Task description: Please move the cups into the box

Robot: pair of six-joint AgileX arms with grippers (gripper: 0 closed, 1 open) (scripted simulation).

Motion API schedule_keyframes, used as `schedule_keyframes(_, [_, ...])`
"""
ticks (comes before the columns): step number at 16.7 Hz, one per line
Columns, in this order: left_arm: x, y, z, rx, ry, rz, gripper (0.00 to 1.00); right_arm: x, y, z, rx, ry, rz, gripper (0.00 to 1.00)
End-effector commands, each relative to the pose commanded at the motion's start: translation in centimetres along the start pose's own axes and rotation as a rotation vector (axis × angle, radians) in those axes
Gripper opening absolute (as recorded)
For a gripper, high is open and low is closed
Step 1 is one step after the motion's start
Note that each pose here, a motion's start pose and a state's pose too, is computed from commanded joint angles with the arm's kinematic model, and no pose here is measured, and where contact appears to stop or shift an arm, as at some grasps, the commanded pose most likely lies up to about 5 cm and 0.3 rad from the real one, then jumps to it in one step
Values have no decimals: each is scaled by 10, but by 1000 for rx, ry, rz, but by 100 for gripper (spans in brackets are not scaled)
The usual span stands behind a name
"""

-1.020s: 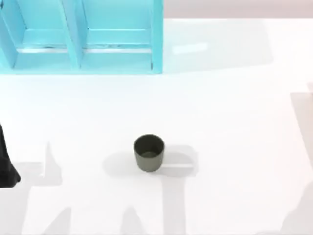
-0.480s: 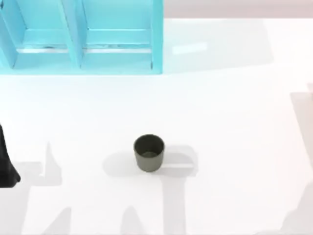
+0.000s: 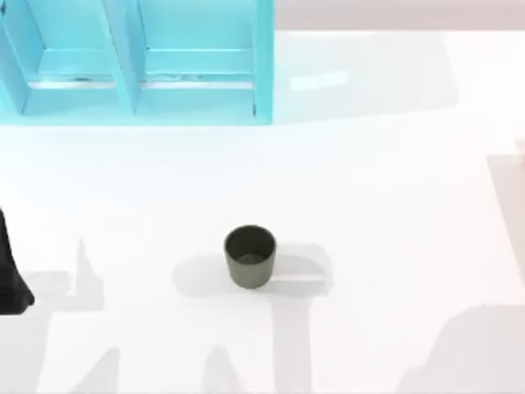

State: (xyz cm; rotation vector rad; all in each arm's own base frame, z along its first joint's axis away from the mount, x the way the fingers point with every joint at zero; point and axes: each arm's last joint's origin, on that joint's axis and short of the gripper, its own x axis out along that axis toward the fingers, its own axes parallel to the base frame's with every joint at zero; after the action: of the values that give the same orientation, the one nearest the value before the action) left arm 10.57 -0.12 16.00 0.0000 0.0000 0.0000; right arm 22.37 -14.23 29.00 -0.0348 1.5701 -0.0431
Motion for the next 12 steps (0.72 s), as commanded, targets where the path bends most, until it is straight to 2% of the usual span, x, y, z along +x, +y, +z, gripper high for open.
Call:
schedule_keyframes(4, [0, 0, 0, 0, 0, 0, 100, -25, 1, -4, 3, 12, 5, 100])
schedule_keyframes(9, [0, 0, 0, 0, 0, 0, 100, -25, 2, -3, 1, 12, 4, 100])
schedule_keyframes(12, [0, 0, 0, 0, 0, 0, 100, -28, 11, 14, -1, 2, 2, 100])
